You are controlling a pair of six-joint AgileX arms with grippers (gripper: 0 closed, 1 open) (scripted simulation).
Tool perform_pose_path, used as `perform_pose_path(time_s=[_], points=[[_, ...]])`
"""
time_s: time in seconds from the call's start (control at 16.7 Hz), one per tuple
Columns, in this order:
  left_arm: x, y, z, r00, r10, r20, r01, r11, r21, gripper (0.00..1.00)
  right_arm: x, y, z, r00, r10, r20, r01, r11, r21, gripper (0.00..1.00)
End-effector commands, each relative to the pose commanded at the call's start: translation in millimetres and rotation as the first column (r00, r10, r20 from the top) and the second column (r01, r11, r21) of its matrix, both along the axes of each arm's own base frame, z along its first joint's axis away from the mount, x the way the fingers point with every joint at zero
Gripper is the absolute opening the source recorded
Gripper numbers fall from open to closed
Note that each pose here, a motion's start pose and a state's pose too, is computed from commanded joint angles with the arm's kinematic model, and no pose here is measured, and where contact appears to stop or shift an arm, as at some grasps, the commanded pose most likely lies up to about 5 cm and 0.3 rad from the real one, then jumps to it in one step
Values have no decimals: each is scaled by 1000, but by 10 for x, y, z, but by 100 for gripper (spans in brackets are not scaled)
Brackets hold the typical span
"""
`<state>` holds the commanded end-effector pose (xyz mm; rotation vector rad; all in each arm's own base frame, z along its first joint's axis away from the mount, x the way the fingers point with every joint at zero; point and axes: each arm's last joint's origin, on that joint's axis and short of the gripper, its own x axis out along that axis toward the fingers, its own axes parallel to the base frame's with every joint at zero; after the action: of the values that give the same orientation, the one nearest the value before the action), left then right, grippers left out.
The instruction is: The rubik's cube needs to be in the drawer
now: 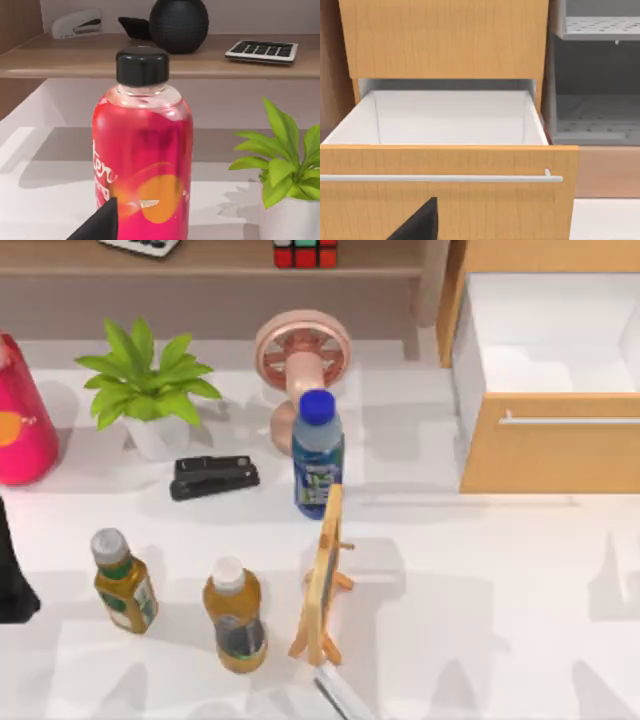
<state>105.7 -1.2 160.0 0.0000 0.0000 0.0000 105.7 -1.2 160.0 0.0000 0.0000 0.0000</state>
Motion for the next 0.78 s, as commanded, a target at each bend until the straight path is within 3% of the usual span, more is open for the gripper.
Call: perform_pose_path(time_s=[0.36, 0.6, 0.78], points=[[0, 0, 0, 1000, 0, 0, 0, 1000, 0, 100, 27, 40, 209, 1000, -1, 24, 1, 1000, 1, 100], [0, 0, 0, 1000, 0, 0, 0, 1000, 0, 100, 189, 144, 724, 998, -2, 56, 2, 1000, 6, 100], [0, 0, 0, 1000, 0, 0, 0, 1000, 0, 100, 517, 294, 1148, 999, -6, 51, 6, 1000, 7, 100]])
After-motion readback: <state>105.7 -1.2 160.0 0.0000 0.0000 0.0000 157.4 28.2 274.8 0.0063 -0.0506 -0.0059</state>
